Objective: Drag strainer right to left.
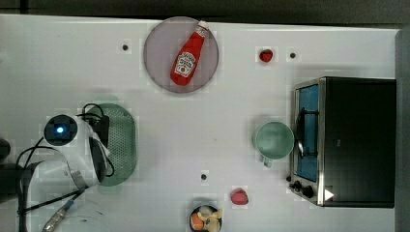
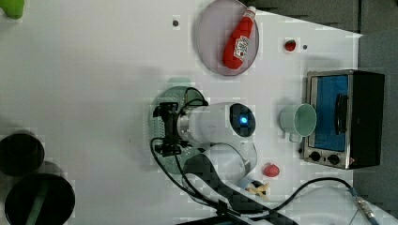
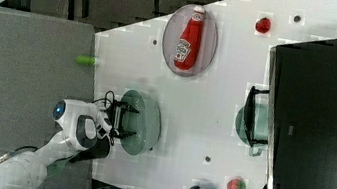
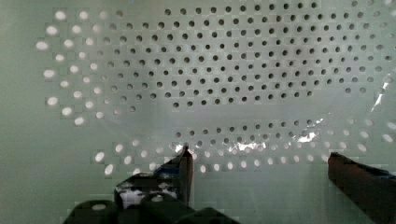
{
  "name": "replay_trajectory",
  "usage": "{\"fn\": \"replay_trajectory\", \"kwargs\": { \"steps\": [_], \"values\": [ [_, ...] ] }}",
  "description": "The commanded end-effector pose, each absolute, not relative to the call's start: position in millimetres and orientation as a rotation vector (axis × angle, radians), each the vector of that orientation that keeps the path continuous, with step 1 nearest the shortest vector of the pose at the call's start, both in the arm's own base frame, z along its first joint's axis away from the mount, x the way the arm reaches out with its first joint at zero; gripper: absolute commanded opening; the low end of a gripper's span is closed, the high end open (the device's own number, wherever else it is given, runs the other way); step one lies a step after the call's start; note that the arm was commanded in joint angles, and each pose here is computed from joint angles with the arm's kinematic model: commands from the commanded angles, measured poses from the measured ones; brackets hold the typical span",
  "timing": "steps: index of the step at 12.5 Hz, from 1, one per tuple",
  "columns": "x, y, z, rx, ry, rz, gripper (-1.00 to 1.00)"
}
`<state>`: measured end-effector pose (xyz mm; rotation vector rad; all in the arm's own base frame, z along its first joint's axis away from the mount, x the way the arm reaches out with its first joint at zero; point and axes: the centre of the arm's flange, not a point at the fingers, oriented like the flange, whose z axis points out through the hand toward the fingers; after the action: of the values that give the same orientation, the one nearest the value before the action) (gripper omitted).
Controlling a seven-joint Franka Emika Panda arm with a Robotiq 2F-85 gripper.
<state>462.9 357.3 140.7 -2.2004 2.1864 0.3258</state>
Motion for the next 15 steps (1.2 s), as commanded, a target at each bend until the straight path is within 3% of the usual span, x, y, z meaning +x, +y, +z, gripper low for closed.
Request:
{"fn": "replay_trajectory", "kwargs": {
  "steps": [1, 8, 11, 15],
  "values": [
    [459, 390, 154, -2.15, 2.184, 0.337, 1.0],
    [461, 425, 151, -2.15, 2.144, 0.346, 1.0],
    [469, 416, 181, -2.277, 2.028, 0.318, 1.0],
    [516, 351, 305, -2.583, 1.619, 0.119, 1.0]
  ]
}}
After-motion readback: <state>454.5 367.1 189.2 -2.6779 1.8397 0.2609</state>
